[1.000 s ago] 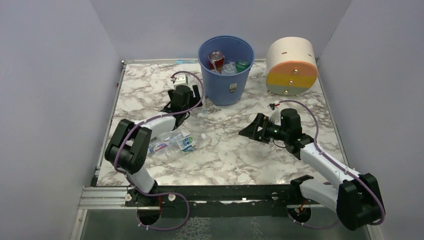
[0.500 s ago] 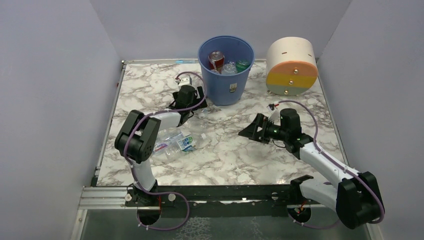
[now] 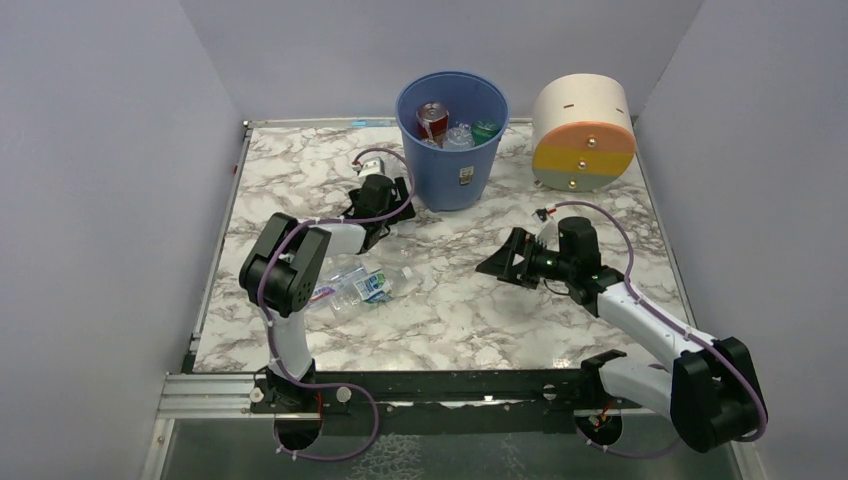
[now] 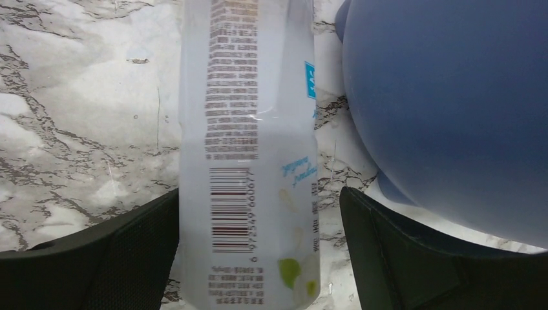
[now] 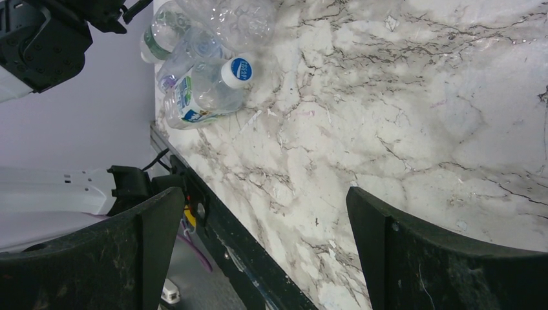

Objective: Put the plastic bottles in the bin
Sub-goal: Pick up the plastic bottle at the center of the board.

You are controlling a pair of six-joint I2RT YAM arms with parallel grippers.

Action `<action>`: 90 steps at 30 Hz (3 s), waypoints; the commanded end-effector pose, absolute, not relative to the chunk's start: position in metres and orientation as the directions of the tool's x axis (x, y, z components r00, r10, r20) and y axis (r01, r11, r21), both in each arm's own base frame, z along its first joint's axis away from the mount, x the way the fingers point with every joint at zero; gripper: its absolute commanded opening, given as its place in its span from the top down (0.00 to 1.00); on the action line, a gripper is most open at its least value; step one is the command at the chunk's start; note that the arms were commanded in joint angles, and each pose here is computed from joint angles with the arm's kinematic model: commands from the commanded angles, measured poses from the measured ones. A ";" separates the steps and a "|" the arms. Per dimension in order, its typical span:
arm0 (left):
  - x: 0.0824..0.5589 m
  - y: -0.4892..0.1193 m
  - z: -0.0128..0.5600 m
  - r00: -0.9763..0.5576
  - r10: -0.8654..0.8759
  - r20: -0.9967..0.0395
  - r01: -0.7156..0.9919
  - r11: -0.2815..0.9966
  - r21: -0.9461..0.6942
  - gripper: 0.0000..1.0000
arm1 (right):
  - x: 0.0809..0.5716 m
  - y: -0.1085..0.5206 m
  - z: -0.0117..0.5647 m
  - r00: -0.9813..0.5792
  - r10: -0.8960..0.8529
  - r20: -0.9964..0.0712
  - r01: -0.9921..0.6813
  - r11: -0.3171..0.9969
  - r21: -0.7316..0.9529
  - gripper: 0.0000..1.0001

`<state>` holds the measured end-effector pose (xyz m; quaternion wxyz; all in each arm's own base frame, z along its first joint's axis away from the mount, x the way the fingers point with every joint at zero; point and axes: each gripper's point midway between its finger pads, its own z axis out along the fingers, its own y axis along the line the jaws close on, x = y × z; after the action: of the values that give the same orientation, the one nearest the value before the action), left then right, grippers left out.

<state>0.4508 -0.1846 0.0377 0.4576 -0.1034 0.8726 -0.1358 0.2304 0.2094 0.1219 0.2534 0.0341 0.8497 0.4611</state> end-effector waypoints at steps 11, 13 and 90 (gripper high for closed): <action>0.459 -0.182 0.047 -0.521 -0.307 -0.796 -0.050 0.942 -0.331 0.39 | 0.227 0.213 0.119 -0.873 0.279 -0.400 -0.193 0.556 0.809 0.01; 0.459 -0.182 0.052 -0.513 -0.307 -0.802 -0.047 0.943 -0.330 0.39 | 0.226 0.212 0.119 -0.873 0.279 -0.400 -0.194 0.555 0.809 0.00; 0.234 -0.197 0.168 -0.704 -0.276 -0.654 0.338 0.679 -0.651 0.39 | 0.274 0.252 0.123 -0.931 0.101 -0.351 -0.242 0.550 0.799 0.00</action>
<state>0.2436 -0.1949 0.1664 0.3919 0.0029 0.8335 -0.3895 0.2672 0.2517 0.1132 0.1749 -0.0301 0.8546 0.4879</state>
